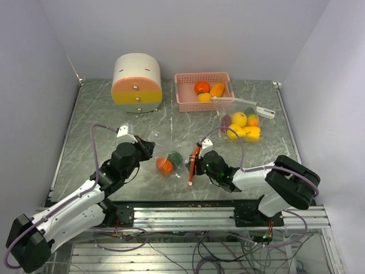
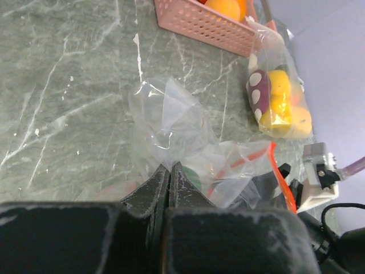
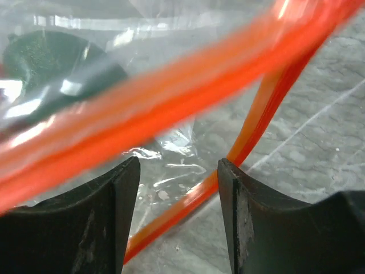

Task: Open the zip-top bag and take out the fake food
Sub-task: Pick up the fake fruit from the zipper food storage bag.

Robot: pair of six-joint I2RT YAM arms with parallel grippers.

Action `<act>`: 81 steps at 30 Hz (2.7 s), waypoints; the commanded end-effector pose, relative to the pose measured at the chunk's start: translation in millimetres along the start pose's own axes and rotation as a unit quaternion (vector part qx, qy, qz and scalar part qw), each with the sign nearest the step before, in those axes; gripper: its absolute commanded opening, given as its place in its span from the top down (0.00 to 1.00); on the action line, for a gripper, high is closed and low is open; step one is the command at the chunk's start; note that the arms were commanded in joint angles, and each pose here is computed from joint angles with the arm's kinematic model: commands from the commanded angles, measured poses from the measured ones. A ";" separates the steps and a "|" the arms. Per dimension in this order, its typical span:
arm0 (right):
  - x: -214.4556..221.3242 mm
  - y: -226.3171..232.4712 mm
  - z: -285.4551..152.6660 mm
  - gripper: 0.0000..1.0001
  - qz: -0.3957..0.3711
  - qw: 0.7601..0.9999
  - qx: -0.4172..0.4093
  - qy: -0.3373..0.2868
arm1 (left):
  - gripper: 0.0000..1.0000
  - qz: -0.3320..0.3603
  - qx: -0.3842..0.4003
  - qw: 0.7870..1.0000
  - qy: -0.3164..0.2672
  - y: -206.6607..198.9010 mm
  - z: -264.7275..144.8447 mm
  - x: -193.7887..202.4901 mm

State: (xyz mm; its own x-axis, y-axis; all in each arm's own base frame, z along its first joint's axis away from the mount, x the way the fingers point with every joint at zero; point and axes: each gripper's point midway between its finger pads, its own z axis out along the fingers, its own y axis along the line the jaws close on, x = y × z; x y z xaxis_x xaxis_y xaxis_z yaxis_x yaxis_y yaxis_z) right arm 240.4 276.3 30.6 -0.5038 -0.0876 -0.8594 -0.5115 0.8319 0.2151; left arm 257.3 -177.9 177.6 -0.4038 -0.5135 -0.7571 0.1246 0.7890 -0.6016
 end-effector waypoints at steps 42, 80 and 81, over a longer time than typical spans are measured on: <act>-25.3 44.1 33.8 0.26 -0.044 0.994 -0.092 -0.030 | 0.93 0.015 -0.050 0.994 0.097 39.1 34.2 78.2; -185.1 -77.9 -48.3 0.69 0.051 0.973 0.158 -0.161 | 0.93 0.014 -0.137 0.986 0.094 86.6 30.3 76.6; -194.1 -86.4 -46.8 0.69 0.052 0.970 0.169 -0.165 | 0.93 0.013 -0.133 0.987 0.093 85.4 30.1 76.1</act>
State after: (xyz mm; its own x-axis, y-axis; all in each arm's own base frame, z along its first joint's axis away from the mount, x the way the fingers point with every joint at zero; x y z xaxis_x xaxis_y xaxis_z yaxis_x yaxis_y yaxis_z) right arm 321.5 213.2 175.0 -0.2945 0.1098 -0.9493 -0.2442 0.9517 0.1859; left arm 265.1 -159.6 55.3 -0.5762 -0.4262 -0.6974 -0.1093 0.8858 -0.4511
